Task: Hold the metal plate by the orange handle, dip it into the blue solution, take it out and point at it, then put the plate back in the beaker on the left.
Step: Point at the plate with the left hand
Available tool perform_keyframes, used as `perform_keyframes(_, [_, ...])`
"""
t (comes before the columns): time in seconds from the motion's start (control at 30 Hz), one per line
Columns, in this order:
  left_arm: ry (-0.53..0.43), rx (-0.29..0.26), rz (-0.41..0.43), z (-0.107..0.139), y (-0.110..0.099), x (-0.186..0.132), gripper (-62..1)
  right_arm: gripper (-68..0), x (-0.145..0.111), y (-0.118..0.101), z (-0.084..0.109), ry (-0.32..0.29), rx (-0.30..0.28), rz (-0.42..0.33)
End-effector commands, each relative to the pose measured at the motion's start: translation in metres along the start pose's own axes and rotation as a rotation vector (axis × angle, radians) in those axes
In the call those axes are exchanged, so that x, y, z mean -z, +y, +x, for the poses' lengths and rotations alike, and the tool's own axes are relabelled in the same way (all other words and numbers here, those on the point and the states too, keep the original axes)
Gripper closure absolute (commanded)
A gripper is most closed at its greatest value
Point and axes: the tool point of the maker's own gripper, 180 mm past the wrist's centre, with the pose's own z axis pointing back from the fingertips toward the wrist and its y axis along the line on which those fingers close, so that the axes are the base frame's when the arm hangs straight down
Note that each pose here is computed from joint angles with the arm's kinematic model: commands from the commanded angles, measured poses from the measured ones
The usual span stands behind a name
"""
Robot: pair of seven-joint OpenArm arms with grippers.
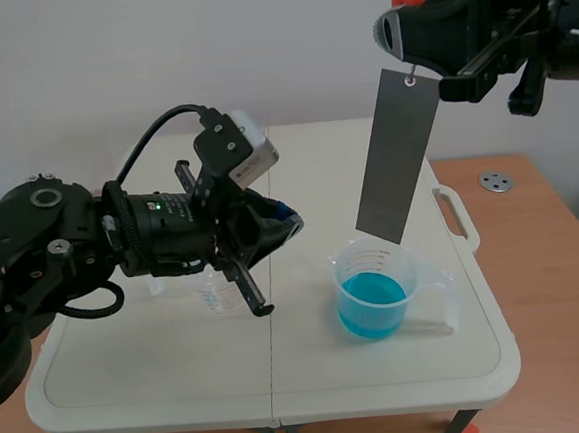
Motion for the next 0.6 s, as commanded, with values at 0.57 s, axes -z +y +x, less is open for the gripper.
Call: perform_keyframes(0.57, [0.079, -0.054, 0.26, -0.044, -0.002, -0.14, -4.9, -1.2, -0.001, -0.002, 0.004, -0.007, -0.03, -0.009])
